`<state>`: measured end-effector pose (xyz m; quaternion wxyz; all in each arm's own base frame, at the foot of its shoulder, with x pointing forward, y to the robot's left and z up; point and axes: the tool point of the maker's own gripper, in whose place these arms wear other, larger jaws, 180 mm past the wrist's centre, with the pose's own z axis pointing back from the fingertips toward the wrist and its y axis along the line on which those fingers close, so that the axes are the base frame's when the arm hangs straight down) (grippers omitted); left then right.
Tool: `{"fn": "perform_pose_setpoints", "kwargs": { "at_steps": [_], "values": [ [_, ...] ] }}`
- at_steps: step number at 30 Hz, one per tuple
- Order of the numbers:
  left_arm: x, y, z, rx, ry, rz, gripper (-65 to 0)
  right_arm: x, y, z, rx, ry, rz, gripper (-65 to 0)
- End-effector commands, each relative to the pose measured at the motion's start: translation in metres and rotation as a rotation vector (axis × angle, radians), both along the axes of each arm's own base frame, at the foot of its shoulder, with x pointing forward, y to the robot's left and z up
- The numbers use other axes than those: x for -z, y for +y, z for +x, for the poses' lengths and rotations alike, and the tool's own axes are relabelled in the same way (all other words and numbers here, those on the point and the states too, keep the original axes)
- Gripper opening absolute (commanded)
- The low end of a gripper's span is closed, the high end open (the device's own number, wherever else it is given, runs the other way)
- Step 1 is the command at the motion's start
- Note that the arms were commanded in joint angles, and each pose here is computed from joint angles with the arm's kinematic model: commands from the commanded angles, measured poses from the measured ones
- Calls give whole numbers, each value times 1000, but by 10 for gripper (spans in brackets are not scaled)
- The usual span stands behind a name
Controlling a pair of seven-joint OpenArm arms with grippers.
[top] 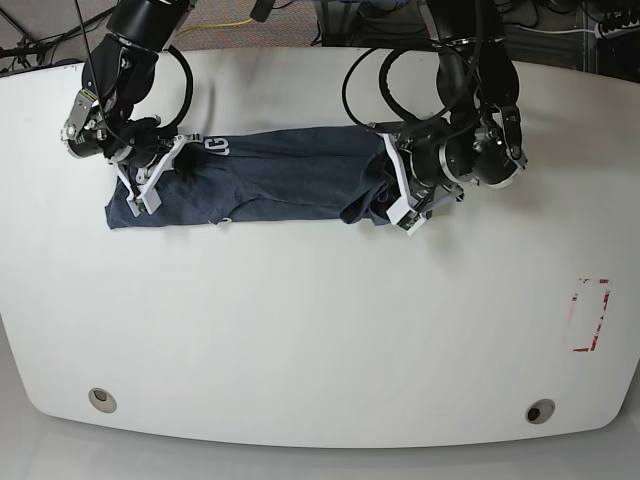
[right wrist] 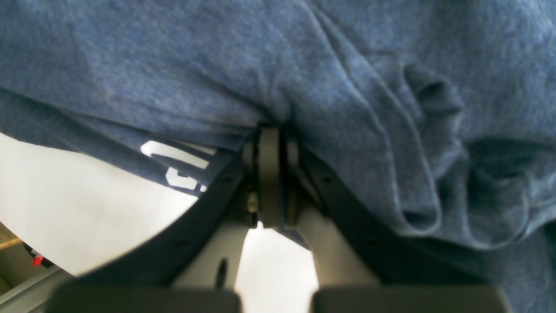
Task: Fold the T-shirt properly
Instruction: 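Fold the strip end with the left gripper over toward the right gripper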
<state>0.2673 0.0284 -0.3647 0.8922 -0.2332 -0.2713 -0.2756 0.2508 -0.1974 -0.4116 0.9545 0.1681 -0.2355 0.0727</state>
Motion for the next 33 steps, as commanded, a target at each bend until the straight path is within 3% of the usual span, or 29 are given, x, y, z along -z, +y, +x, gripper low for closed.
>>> {"fn": "perform_pose_setpoints", "kwargs": {
  "at_steps": [1, 23, 29, 33],
  "values": [
    [-11, -13, 10, 7, -42, -60, -607, -8, -5, 6, 0, -28, -17, -650],
    [-19, -67, 26, 188, -65, -87, -600, -9, -5, 9, 5, -45, -10, -648],
    [-24, -82, 24, 250, -85, -78, -411, -9, -5, 8, 5, -44, -10, -647],
    [-34, -88, 30, 273, -115, -75, -390, -9, -4, 9, 6, -45, -9, -647]
  ]
}}
